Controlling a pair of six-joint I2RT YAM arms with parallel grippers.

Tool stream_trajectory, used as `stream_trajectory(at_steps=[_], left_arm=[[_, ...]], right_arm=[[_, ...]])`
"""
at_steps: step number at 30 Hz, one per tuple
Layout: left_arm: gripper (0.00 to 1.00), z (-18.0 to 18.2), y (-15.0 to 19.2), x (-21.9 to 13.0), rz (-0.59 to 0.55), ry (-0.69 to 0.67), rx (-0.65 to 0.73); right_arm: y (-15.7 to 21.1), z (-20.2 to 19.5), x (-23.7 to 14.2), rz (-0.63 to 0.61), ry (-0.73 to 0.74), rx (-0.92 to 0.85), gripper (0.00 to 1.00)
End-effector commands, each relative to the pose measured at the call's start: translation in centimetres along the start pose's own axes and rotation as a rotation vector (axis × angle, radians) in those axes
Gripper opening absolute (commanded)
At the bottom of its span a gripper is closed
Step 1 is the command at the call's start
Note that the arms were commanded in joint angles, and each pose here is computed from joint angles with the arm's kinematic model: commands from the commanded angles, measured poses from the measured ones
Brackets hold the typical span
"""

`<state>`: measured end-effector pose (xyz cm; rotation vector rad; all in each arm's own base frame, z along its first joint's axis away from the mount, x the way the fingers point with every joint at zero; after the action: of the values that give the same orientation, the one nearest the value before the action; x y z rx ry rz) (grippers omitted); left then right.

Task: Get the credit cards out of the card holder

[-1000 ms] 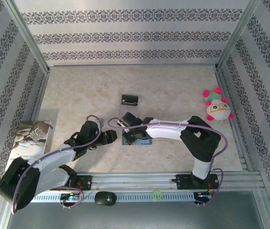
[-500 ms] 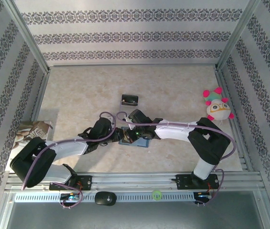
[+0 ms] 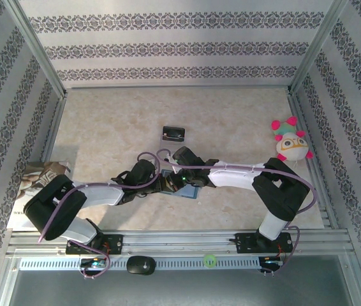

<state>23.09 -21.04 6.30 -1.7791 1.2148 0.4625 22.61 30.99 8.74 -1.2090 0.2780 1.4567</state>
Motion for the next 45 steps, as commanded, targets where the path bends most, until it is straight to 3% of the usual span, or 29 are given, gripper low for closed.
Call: stream_trajectory(at_steps=[1,12,18,22,27,31,35,39,45], left_arm=[[0.03,0.1,1.0,0.5,0.063,-0.034,0.008],[0.0,1.0,3.3,1.3,0.183,-0.06,-0.015],[0.0,0.4,3.5,1.5,0.194,-0.048,0.001],[0.0,0.1,3.5,1.5,0.195,-0.04,0.012],[0.0,-0.1,3.5,1.6,0.19,-0.029,0.018],[0.0,-0.2,3.5,1.5,0.192,-0.03,0.02],[0.0,0.0,3.4,1.0,0.177,-0.038,0.022],[0.0,0.1,3.3,0.4,0.158,-0.047,0.029],[0.0,0.6,3.1,0.5,0.155,-0.068,0.029]], right_arm=[[0.0,0.0,-0.5,-0.017,-0.01,0.025,0.0],[2.4,-3.0,-2.9,-0.03,0.234,0.129,0.0],[5.2,-5.3,-5.2,-0.014,0.386,0.205,0.23],[6.3,-6.7,-8.5,-0.075,0.506,0.259,0.31],[3.5,-3.2,-11.2,-0.18,0.299,0.182,0.41],[0.7,0.6,-10.0,-0.1,0.125,0.1,0.35],[0.3,0.2,-6.6,0.001,0.092,0.171,0.22],[3.0,-2.2,-4.4,0.088,0.173,0.242,0.16],[7.1,-6.0,-4.9,0.117,0.33,0.336,0.15]])
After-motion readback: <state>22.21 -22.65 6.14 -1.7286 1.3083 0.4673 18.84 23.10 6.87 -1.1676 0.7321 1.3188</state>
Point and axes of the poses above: each hand's point on the last joint's axis, 136 mm out from that joint toward the fingers, its own x axis out along the fingers, its own z axis along the line the jaws close on, y = z × x, the point moved 5 cm from there along -x, back along the fingers, and after that the axes turned 7 degrees about x, right-handed, at the moved point
